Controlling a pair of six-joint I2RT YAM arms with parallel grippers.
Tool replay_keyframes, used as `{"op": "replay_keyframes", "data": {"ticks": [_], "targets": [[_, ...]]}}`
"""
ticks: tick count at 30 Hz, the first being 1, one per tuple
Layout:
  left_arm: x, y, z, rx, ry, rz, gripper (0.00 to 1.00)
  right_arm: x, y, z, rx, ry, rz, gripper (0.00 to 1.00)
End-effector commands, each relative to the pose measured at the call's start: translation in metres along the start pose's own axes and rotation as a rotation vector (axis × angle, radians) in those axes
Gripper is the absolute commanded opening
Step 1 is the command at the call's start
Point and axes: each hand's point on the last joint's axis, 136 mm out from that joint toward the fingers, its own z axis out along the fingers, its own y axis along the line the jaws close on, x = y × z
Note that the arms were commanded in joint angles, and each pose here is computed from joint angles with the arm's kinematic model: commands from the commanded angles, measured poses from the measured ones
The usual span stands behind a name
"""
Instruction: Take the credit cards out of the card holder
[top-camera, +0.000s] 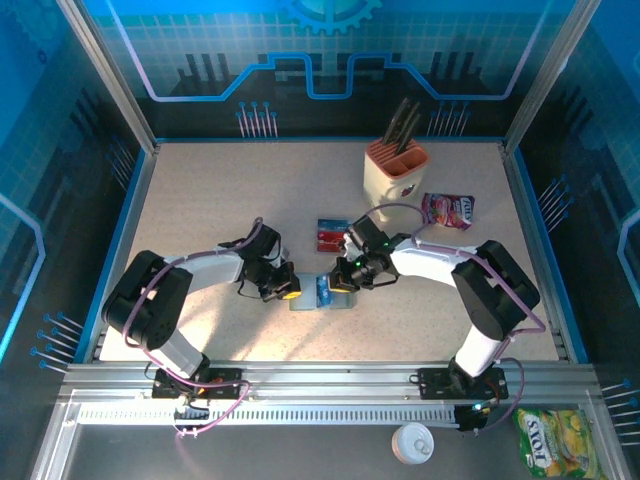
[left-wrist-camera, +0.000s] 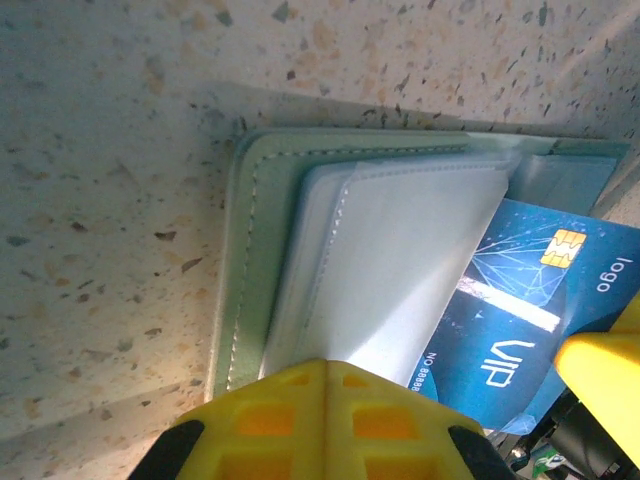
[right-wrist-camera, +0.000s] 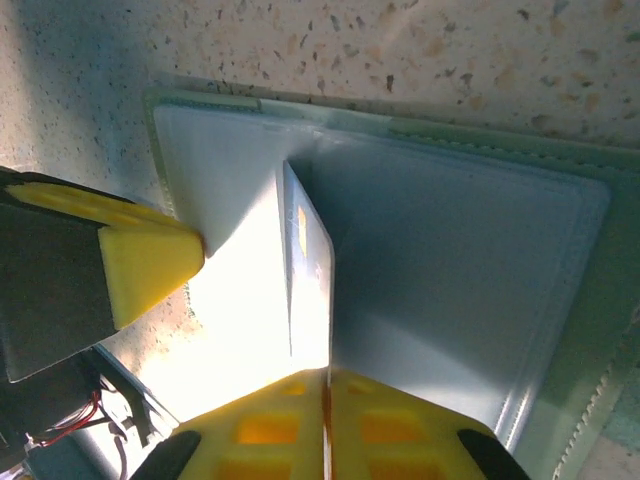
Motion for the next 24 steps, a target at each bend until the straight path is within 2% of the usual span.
{"op": "replay_keyframes", "data": {"ticks": [1,12,17,24], "targets": [[0.002,0.018,-0.001,-0.075,0.016,-0.028,0.0,-0.007,0.006,-0.014,0.012,-0.03,-0.023,0.09],[-0.003,-0.003,-0.009,-0.006,-0.005,0.004,0.05,-0.026,0.022,-0.036,0.028,-0.063,-0.171,0.06],[-0.004,-0.007,-0.011,-0.002,-0.005,0.016,0.09,-0.032,0.023,-0.05,0.097,-0.059,-0.358,0.05],[-0.008,-0.013,-0.015,0.002,-0.015,0.023,0.17,-0.037,0.012,-0.067,0.251,0.032,-0.66,0.05]]}}
